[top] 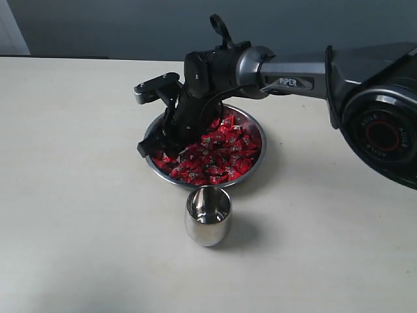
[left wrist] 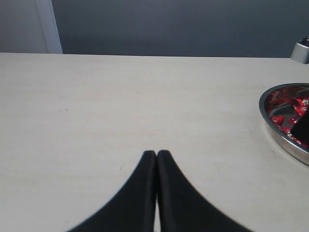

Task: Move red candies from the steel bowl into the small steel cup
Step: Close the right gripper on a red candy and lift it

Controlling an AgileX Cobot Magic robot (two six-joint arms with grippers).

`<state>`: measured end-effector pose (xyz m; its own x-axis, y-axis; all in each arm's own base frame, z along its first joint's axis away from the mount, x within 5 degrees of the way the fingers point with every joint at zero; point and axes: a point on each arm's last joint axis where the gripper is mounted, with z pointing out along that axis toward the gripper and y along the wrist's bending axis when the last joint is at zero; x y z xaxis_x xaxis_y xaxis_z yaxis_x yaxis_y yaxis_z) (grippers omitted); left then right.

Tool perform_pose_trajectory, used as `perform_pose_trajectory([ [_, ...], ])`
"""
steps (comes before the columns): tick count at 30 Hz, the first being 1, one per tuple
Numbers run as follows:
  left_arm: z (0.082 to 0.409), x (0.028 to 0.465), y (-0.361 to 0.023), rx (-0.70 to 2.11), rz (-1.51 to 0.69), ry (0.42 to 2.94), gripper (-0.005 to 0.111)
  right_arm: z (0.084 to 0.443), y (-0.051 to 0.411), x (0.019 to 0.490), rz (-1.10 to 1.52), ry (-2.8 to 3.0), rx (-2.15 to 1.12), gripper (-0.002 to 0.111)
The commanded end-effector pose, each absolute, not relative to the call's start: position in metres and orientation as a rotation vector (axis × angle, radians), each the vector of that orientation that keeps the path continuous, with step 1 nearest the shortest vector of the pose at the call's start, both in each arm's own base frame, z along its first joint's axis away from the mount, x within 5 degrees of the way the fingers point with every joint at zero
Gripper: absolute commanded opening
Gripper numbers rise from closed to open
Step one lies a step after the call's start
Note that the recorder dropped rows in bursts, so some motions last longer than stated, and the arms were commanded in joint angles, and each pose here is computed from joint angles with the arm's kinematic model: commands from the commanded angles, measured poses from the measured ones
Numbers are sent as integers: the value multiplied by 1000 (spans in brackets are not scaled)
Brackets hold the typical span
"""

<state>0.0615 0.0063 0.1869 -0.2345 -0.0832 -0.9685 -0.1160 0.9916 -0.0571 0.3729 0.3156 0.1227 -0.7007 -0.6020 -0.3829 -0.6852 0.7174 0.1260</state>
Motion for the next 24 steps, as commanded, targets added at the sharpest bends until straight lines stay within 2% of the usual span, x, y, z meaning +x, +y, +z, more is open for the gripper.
perform_pose_trajectory([
  [1,187,61,6,-143,26,1803,0,152,314,374,354,2528,-1017,-1],
  [4,187,61,6,-143,26,1803,0,183,312,373,352,2454,-1007,-1],
  [7,187,61,6,-143,26,1803,0,194,310,371,361,2442,-998,-1],
  [12,187,61,6,-143,26,1803,0,186,311,370,367,2482,-1013,0],
  [14,187,61,6,-143,26,1803,0,176,310,370,349,2506,-1042,7],
  [18,187,61,6,-143,26,1803,0,157,309,367,323,2584,-1097,31],
  [20,187,61,6,-143,26,1803,0,150,307,365,312,2621,-1117,39],
  [21,187,61,6,-143,26,1803,0,146,306,364,292,2637,-1136,43],
  [24,187,61,6,-143,26,1803,0,138,305,365,263,2652,-1158,43],
])
